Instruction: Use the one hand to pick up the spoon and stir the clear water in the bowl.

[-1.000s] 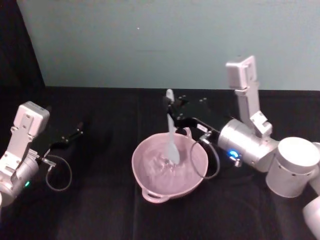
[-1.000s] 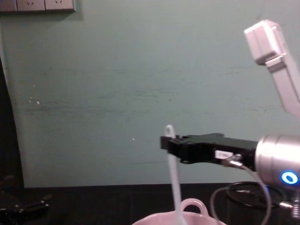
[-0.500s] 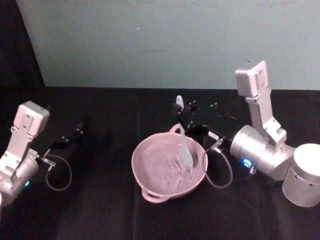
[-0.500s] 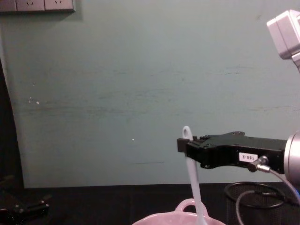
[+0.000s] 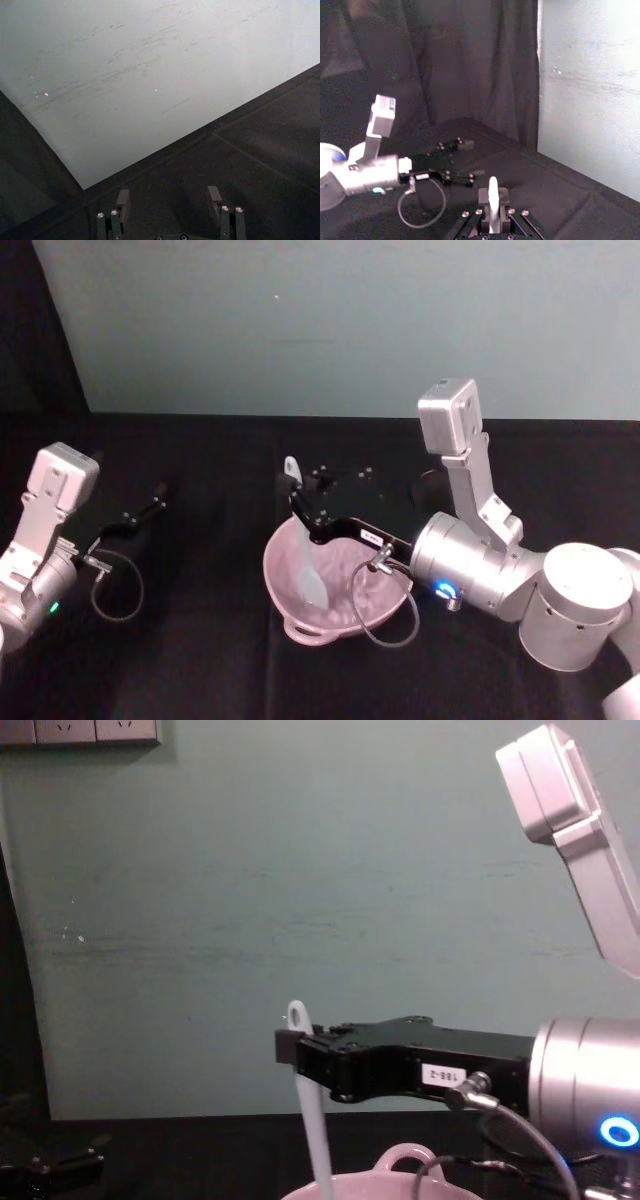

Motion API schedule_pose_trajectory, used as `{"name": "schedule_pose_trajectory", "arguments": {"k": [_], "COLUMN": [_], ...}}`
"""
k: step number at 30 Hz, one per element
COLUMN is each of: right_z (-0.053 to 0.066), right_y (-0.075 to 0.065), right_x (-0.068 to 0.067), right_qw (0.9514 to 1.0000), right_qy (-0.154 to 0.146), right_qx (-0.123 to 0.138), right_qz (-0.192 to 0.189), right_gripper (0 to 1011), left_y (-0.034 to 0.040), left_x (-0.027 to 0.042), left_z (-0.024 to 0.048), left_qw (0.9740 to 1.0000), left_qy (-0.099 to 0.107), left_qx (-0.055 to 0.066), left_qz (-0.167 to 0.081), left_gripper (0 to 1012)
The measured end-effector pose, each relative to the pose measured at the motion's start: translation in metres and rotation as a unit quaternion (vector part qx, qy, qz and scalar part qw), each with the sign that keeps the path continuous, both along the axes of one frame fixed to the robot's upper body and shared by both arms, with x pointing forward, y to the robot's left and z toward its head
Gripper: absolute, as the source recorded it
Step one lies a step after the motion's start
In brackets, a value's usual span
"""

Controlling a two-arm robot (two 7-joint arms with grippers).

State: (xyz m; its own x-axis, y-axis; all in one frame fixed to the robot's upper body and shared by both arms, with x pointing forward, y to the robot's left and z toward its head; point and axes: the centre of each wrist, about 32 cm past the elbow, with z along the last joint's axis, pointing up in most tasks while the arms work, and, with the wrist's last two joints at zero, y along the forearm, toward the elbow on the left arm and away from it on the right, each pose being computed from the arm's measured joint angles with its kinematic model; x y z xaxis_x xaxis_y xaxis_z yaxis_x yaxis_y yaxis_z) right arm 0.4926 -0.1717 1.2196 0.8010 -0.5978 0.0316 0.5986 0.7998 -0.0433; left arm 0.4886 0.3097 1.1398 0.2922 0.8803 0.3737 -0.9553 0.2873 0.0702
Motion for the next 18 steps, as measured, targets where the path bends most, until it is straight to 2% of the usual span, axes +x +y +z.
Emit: {"name": "schedule_pose_trajectory", "arguments": {"k": [3, 10, 16, 18], "right_z": [0.0, 0.001, 0.009, 0.016], "right_y": [0.003, 0.003, -0.002, -0.005], "right_x": [0.001, 0.002, 0.002, 0.002], "right_qw": [0.9999, 0.9997, 0.9995, 0.9992], "right_qy": [0.002, 0.001, -0.01, -0.017], "right_qx": [0.014, 0.023, 0.031, 0.034], "right_qz": [0.004, 0.004, -0.003, -0.007], "right_gripper": [118, 118, 118, 118], "left_y": [0.0, 0.0, 0.0, 0.0], "left_x": [0.0, 0.0, 0.0, 0.0], "left_z": [0.0, 0.0, 0.0, 0.0], "left_qw": [1.0, 1.0, 1.0, 1.0], "left_qy": [0.0, 0.0, 0.0, 0.0], "left_qx": [0.0, 0.0, 0.0, 0.0], "left_qz": [0.0, 0.0, 0.0, 0.0], "left_gripper": [1005, 1005, 1005, 1005]}}
